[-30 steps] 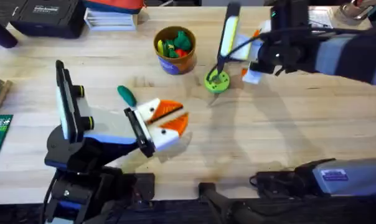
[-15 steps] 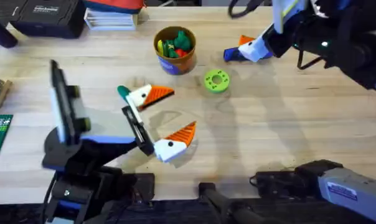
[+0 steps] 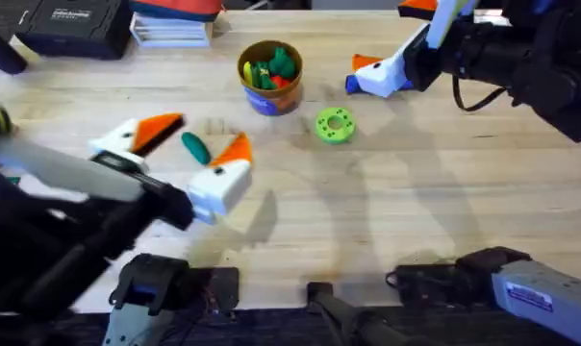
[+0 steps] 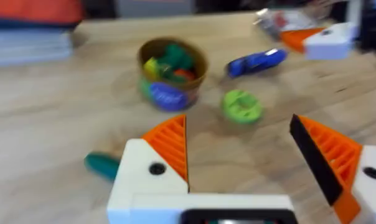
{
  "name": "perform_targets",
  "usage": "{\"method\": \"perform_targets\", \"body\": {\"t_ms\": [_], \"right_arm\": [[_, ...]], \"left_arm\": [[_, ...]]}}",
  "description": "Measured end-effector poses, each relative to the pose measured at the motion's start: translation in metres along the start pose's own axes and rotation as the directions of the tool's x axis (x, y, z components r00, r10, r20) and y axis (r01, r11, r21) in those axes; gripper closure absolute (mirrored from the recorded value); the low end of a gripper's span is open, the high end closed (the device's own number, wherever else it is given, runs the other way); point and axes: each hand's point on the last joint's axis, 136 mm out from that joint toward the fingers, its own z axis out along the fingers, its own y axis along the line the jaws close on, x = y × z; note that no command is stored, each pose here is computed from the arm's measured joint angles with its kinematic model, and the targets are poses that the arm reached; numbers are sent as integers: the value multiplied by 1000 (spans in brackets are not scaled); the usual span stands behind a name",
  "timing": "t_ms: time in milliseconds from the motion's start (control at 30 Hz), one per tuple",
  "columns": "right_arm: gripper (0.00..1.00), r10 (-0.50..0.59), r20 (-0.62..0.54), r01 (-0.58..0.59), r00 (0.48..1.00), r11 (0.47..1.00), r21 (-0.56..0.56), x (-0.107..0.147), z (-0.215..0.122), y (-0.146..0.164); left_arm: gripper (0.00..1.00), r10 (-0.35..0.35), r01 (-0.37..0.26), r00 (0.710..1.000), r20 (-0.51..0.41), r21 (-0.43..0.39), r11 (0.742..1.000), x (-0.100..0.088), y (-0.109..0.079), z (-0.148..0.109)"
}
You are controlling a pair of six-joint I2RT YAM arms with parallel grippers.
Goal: Pick up the gripper from the table and insert it into the empty holder that is missing its gripper. Then pick up a screw, insert it into the mounting hole, and use the screwdriver to tighten it. Finally, clean up the table by picking up the vegetable and placing it into the bucket.
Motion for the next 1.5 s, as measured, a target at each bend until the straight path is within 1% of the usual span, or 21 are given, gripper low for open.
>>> {"method": "perform_targets", "body": {"t_ms": [100, 167, 267, 333, 500, 533, 600, 700, 733, 767, 800, 833, 867, 900, 967, 1033, 1100, 1167, 1333, 1433, 1500], "right_arm": [[7, 3, 2, -3, 1000, 1000, -4, 0, 0, 1], [7, 3, 3, -3, 1000, 1000, -6, -1, 0, 1], [7, 3, 4, -3, 1000, 1000, -8, -1, 0, 1], [7, 4, 4, -4, 1000, 1000, -8, -1, 0, 1], [7, 4, 4, -4, 1000, 1000, -8, -1, 0, 1], [7, 4, 4, -4, 1000, 1000, -8, -1, 0, 1], [7, 4, 4, -4, 1000, 1000, -8, -1, 0, 1], [8, 4, 4, -4, 1000, 1000, -8, -1, 0, 1], [8, 4, 4, -4, 1000, 1000, -8, -1, 0, 1], [8, 4, 4, -4, 1000, 1000, -8, -1, 0, 1], [8, 4, 3, -4, 1000, 1000, -8, -1, 0, 1], [8, 4, 4, -4, 1000, 1000, -8, -1, 0, 1], [8, 4, 4, -4, 1000, 1000, -8, -1, 0, 1], [8, 4, 3, -4, 1000, 1000, -8, -1, 0, 1], [7, 4, 4, -4, 1000, 1000, -8, -1, 0, 1], [7, 4, 4, -4, 1000, 1000, -8, -1, 0, 1], [7, 4, 3, -4, 1000, 1000, -8, -1, 0, 1], [7, 4, 3, -4, 1000, 1000, -8, -1, 0, 1], [7, 4, 3, -4, 1000, 1000, -8, -1, 0, 1], [7, 4, 3, -4, 1000, 1000, -8, -1, 0, 1], [7, 4, 3, -4, 1000, 1000, -8, -1, 0, 1]], "left_arm": [[15, -45, 26, 992, -121, -149, 989, -1, 21, -7], [15, -80, 27, 973, -217, -235, 972, 4, 34, -9], [15, -123, 12, 936, -330, -319, 948, 10, 48, -7], [15, -150, 7, 914, -376, -357, 934, 13, 56, -1], [15, -235, 31, 866, -441, -421, 906, 26, 69, 13], [15, -249, 42, 862, -441, -428, 903, 26, 70, 17], [15, -290, 83, 857, -426, -440, 894, 25, 71, 27], [15, -345, 123, 833, -432, -464, 877, 30, 73, 34], [15, -358, 127, 829, -430, -477, 869, 31, 75, 35], [15, -378, 136, 824, -422, -500, 855, 32, 78, 37], [15, -405, 151, 818, -408, -527, 836, 33, 82, 38], [15, -451, 181, 807, -380, -568, 803, 35, 86, 38], [15, -499, 213, 793, -350, -607, 766, 37, 91, 39], [15, -553, 253, 773, -312, -648, 719, 40, 95, 40], [15, -639, 322, 732, -237, -706, 631, 44, 101, 45], [15, -700, 378, 694, -168, -743, 552, 48, 108, 56], [15, -736, 410, 666, -124, -764, 499, 52, 114, 68], [15, -761, 412, 640, -105, -789, 456, 61, 120, 78], [15, -804, 353, 586, -99, -862, 363, 91, 134, 90], [15, -818, 316, 566, -99, -891, 327, 107, 140, 95], [13, -823, 296, 559, -101, -903, 312, 114, 143, 98]]}}
